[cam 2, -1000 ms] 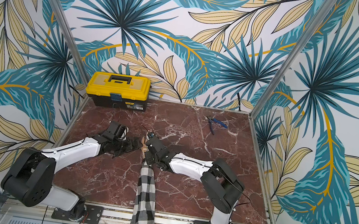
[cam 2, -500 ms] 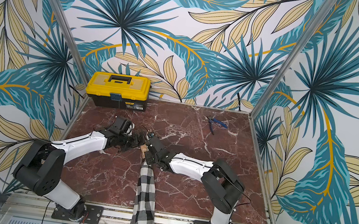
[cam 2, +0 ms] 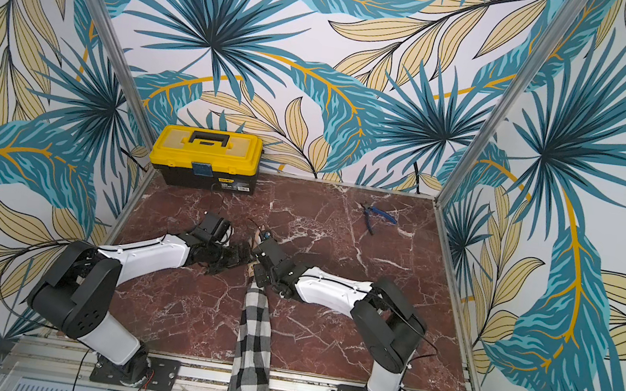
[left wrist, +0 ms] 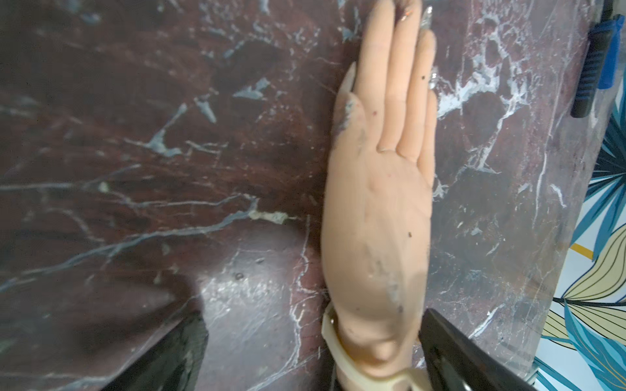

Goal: Take off the watch
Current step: Take off the watch from the hand.

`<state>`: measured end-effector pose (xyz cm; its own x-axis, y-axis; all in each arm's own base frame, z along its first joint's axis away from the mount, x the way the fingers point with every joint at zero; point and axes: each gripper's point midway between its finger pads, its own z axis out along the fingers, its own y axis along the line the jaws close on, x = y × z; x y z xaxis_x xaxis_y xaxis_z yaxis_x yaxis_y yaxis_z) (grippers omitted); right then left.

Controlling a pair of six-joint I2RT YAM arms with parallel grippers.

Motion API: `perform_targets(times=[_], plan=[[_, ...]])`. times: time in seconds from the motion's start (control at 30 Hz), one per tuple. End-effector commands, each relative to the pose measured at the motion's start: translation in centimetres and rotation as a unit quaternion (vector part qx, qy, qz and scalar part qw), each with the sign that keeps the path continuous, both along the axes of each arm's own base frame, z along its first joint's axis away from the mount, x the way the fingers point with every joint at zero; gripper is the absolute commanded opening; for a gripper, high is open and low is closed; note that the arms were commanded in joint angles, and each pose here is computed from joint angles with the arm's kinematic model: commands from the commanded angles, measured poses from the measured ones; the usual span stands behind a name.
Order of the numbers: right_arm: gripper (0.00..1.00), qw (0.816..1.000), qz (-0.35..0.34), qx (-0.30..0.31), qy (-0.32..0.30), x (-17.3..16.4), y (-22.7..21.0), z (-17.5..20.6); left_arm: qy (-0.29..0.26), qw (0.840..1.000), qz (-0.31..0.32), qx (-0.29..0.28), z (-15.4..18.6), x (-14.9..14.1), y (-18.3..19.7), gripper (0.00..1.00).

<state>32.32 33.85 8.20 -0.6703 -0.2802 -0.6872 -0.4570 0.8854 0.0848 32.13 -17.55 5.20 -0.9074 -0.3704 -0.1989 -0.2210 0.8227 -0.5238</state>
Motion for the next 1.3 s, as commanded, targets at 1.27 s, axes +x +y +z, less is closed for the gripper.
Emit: perform_targets(times=[1.27], plan=[[0.0,0.989,-0.119,0.075,-0.044,1.2,-6.3,7.6,-0.082,0.996,0.023,-0.02,6.1,1.9,-0.1,0.99]])
